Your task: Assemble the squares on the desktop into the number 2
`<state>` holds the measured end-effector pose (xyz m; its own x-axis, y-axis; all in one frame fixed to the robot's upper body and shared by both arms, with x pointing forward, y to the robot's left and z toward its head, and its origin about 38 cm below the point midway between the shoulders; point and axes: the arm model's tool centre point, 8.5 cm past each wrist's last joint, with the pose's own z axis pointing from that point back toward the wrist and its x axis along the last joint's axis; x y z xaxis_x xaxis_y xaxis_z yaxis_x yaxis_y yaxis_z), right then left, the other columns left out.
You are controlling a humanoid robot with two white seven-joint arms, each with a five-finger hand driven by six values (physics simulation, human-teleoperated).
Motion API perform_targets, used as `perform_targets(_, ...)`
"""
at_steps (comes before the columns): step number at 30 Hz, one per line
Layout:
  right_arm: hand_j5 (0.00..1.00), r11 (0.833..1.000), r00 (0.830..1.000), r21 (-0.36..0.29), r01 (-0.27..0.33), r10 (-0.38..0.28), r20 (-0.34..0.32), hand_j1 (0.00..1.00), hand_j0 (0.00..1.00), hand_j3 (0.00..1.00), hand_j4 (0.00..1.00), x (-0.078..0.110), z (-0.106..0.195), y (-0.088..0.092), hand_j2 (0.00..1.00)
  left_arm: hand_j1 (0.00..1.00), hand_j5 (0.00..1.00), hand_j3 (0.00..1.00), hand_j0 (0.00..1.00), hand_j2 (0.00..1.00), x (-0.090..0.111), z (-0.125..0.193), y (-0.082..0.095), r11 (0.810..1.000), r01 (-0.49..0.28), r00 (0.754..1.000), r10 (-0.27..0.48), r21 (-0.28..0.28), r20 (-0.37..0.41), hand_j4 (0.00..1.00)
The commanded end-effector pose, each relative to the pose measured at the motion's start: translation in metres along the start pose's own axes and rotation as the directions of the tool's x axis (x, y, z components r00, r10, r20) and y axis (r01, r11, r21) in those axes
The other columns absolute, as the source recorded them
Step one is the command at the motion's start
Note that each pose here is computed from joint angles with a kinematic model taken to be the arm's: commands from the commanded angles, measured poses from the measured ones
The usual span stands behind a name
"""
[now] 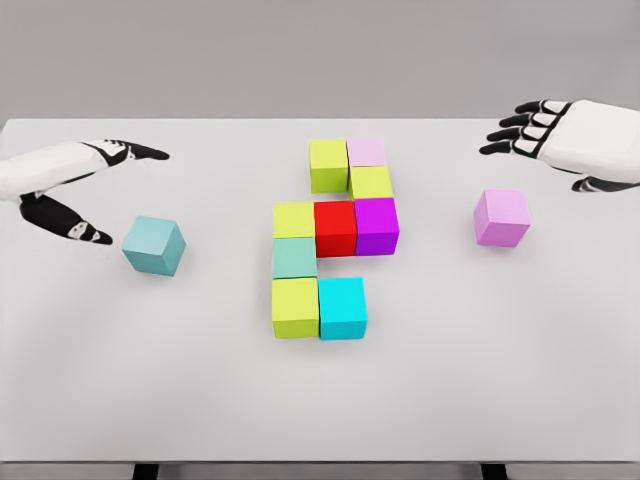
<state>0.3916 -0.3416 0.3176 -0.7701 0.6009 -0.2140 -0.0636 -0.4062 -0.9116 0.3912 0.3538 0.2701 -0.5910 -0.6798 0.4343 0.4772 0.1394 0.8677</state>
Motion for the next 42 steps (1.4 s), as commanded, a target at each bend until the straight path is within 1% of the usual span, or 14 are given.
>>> perform_targets(1,1.0,1.0,1.0,-0.002,0.005,-0.005,0.002,1.0,1.0,1.0,1.0,0.0,-0.001,0.0,1.0,1.0,1.0,1.0,1.0,1.0,-0.007,-0.002,-0.002,0.998,-0.035,0.997,0.037,0.045,-0.063,1.0)
perform_targets(2,1.0,1.0,1.0,-0.003,0.005,-0.005,0.002,1.0,1.0,1.0,1.0,0.0,-0.001,0.0,1.0,1.0,1.0,1.0,1.0,1.0,-0.008,-0.008,-0.019,0.997,-0.061,0.995,0.065,0.054,-0.072,1.0)
perform_targets(6,1.0,1.0,1.0,0.01,0.03,-0.03,-0.007,1.0,1.0,1.0,1.0,-0.005,0.0,0.007,1.0,1.0,1.0,1.0,1.0,1.0,-0.011,-0.007,-0.038,0.997,-0.083,0.992,0.083,0.006,-0.098,1.0)
perform_targets(9,1.0,0.995,0.997,0.085,0.059,-0.064,0.051,1.0,1.0,1.0,1.0,0.01,-0.02,0.033,1.0,1.0,1.0,1.0,1.0,1.0,-0.014,-0.014,-0.044,0.992,-0.123,0.969,0.12,-0.003,-0.214,1.0)
perform_targets(14,1.0,0.98,0.988,0.124,0.157,-0.157,-0.013,1.0,1.0,1.0,1.0,-0.012,-0.02,0.064,1.0,1.0,1.0,1.0,1.0,1.0,-0.018,-0.023,-0.055,0.994,-0.104,0.959,0.095,-0.021,-0.267,1.0)
perform_targets(17,1.0,0.978,0.986,0.128,0.167,-0.166,-0.019,1.0,1.0,1.0,1.0,-0.015,-0.022,0.066,1.0,1.0,1.0,1.0,1.0,1.0,-0.02,-0.038,-0.064,0.996,-0.091,0.943,0.078,-0.023,-0.324,1.0)
perform_targets(22,1.0,0.972,0.98,0.124,0.197,-0.197,-0.013,1.0,1.0,1.0,1.0,-0.014,-0.035,0.069,1.0,1.0,1.0,1.0,1.0,1.0,-0.022,-0.042,-0.076,0.993,-0.108,0.938,0.089,-0.037,-0.335,1.0)
perform_targets(23,1.0,0.969,0.976,0.119,0.218,-0.217,-0.023,1.0,1.0,1.0,1.0,-0.017,-0.041,0.069,1.0,1.0,1.0,1.0,1.0,1.0,-0.021,-0.042,-0.077,0.993,-0.107,0.938,0.088,-0.041,-0.335,1.0)
perform_targets(25,1.0,0.938,0.94,0.066,0.341,-0.34,-0.033,1.0,1.0,1.0,1.0,-0.027,-0.047,0.07,1.0,1.0,1.0,1.0,1.0,1.0,-0.022,-0.042,-0.077,0.993,-0.109,0.937,0.089,-0.04,-0.337,1.0)
perform_targets(28,1.0,0.906,0.907,0.065,0.419,-0.413,-0.088,1.0,1.0,1.0,1.0,-0.039,-0.055,0.081,1.0,1.0,1.0,1.0,1.0,1.0,-0.022,-0.042,-0.079,0.993,-0.11,0.937,0.089,-0.044,-0.337,1.0)
perform_targets(31,1.0,0.895,0.897,0.081,0.438,-0.429,-0.106,1.0,1.0,1.0,1.0,-0.04,-0.056,0.09,1.0,0.98,0.98,0.98,0.98,0.98,-0.022,-0.042,-0.081,0.992,-0.113,0.937,0.09,-0.05,-0.337,0.98)
perform_targets(35,1.0,0.885,0.89,0.107,0.454,-0.443,-0.111,1.0,1.0,1.0,1.0,-0.038,-0.058,0.1,1.0,0.84,0.84,0.84,0.84,0.84,-0.022,-0.043,-0.086,0.991,-0.119,0.936,0.092,-0.062,-0.339,0.84)
perform_targets(38,1.0,0.845,0.849,0.099,0.525,-0.514,-0.121,1.0,1.0,1.0,1.0,-0.036,-0.061,0.107,1.0,0.74,0.74,0.74,0.74,0.74,-0.022,-0.043,-0.091,0.99,-0.123,0.938,0.092,-0.072,-0.335,0.74)
perform_targets(42,1.0,0.828,0.83,0.095,0.553,-0.536,-0.155,1.0,1.0,1.0,1.0,-0.038,-0.065,0.11,1.0,0.57,0.57,0.57,0.57,0.57,-0.021,-0.044,-0.091,0.991,-0.121,0.941,0.093,-0.064,-0.327,0.57)
